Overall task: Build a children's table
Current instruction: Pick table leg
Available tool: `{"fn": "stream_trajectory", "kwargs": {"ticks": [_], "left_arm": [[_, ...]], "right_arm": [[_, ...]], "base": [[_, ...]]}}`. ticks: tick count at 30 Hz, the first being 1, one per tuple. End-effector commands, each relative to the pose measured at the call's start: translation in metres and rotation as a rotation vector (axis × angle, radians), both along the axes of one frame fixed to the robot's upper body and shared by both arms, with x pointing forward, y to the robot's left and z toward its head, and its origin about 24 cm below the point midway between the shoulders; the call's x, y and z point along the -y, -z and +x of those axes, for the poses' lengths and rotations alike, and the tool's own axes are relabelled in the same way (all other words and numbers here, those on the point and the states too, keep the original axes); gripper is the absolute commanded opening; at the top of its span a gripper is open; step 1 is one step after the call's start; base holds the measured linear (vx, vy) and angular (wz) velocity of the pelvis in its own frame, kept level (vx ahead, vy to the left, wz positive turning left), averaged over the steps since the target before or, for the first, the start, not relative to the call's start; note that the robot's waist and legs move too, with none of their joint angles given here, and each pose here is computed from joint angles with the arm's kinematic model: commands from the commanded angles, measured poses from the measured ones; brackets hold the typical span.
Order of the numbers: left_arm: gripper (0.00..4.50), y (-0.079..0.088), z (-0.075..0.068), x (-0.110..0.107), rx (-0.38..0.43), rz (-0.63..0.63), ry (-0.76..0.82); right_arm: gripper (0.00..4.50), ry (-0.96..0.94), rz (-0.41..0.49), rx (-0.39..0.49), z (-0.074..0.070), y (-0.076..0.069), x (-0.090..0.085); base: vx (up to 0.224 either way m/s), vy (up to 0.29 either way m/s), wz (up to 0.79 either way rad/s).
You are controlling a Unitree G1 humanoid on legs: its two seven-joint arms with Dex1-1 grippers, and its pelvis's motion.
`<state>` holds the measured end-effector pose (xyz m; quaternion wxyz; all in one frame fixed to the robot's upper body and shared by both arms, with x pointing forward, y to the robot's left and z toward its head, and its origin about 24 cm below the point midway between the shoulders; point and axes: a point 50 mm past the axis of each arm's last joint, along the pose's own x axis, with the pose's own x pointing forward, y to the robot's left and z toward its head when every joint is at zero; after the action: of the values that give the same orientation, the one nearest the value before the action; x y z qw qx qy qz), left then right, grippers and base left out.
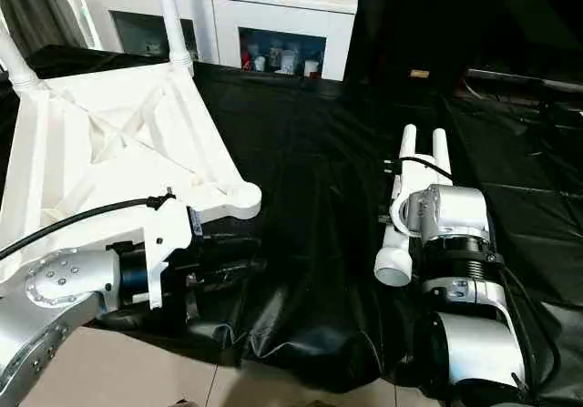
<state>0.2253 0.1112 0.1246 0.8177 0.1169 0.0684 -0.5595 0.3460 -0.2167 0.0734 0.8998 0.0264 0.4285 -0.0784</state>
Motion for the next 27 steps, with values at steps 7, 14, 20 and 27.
{"fn": "stream_trajectory", "kwargs": {"ticks": [7, 14, 20, 27], "left_arm": [[2.4, -0.004, -0.001, 0.001, 0.032, 0.055, 0.026], [3.1, -0.005, -0.001, 0.0, 0.025, 0.058, 0.031], [3.63, -0.005, 0.002, -0.001, 0.032, 0.062, 0.028], [4.07, -0.018, 0.036, -0.011, 0.067, -0.041, -0.225]], "right_arm": [[2.61, 0.021, 0.04, -0.029, -0.006, 0.009, 0.002], [2.02, 0.043, 0.106, -0.05, -0.011, 0.016, 0.001], [1.84, 0.058, 0.124, -0.032, -0.014, 0.016, 0.001], [1.83, -0.033, 0.22, 0.437, 0.004, -0.039, -0.008]], "base": [[0.0, 0.0, 0.0], [0.0, 0.0, 0.0], [0.0, 0.0, 0.0], [0.0, 0.0, 0.0]]}}
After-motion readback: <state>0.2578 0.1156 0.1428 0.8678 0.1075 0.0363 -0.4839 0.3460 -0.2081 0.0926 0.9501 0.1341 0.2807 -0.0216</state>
